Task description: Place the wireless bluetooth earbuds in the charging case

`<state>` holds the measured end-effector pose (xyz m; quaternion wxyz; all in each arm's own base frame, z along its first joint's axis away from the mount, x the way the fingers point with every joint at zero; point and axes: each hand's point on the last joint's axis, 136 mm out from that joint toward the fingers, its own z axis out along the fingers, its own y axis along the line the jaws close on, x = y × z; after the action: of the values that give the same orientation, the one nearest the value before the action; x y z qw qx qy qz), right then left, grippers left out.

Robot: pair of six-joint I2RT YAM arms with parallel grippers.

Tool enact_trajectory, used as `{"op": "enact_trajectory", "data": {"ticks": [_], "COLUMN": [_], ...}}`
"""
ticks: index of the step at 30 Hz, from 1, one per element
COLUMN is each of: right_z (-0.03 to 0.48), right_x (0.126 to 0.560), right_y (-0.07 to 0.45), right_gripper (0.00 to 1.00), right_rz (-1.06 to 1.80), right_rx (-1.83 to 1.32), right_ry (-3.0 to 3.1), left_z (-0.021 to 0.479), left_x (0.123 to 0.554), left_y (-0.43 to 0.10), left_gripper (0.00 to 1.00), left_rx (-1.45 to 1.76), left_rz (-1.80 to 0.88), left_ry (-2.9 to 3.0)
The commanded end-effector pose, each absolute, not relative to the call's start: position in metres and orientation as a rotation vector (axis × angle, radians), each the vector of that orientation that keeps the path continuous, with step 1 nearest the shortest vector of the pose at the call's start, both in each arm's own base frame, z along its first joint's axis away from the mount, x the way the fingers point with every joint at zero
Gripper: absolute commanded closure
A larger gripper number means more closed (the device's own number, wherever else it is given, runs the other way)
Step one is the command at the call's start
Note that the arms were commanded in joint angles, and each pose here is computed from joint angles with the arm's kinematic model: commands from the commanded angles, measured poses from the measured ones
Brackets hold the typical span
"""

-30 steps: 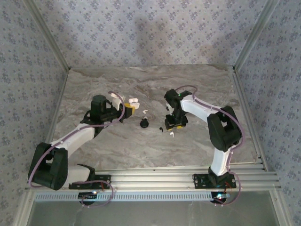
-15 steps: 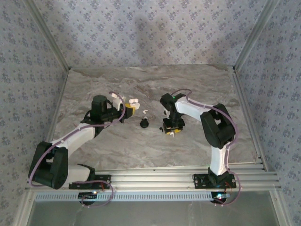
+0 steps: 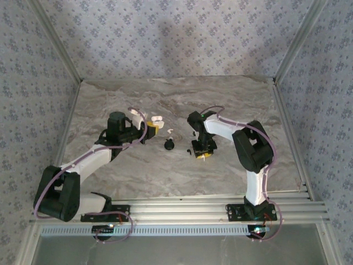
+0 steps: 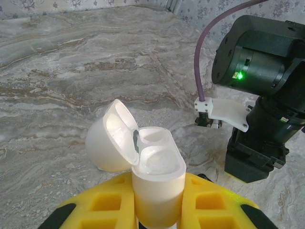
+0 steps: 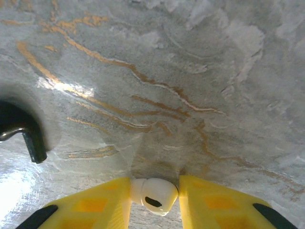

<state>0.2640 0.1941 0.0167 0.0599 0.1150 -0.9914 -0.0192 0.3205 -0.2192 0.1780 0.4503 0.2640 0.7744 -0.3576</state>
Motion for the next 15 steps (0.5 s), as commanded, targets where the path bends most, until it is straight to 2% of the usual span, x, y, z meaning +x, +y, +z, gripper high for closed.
{"op": "enact_trajectory", "data": {"ticks": [1, 10, 15], "right_z": [0.006, 0.01, 0.024], "right_x": [0.254, 0.257, 0.267], "right_y": [0.188, 0.185, 0.19], "right_gripper": [0.67, 0.71, 0.72], "right_rz": [0.0, 0.018, -0.073], "right_rx": [0.318, 0.311, 0.28], "right_ry": [-2.962, -3.002, -3.123], "left_z": [0.188, 0.188, 0.185], "left_x": [0.324, 0.324, 0.321], "left_y": [-0.223, -0.224, -0.236], "left_gripper": [0.89, 0.89, 0.89], "left_rx": [0.676, 0.679, 0.712], "left_rz": [-0.876, -0.879, -0.905], "left_ry": [1.875, 1.876, 1.867]}}
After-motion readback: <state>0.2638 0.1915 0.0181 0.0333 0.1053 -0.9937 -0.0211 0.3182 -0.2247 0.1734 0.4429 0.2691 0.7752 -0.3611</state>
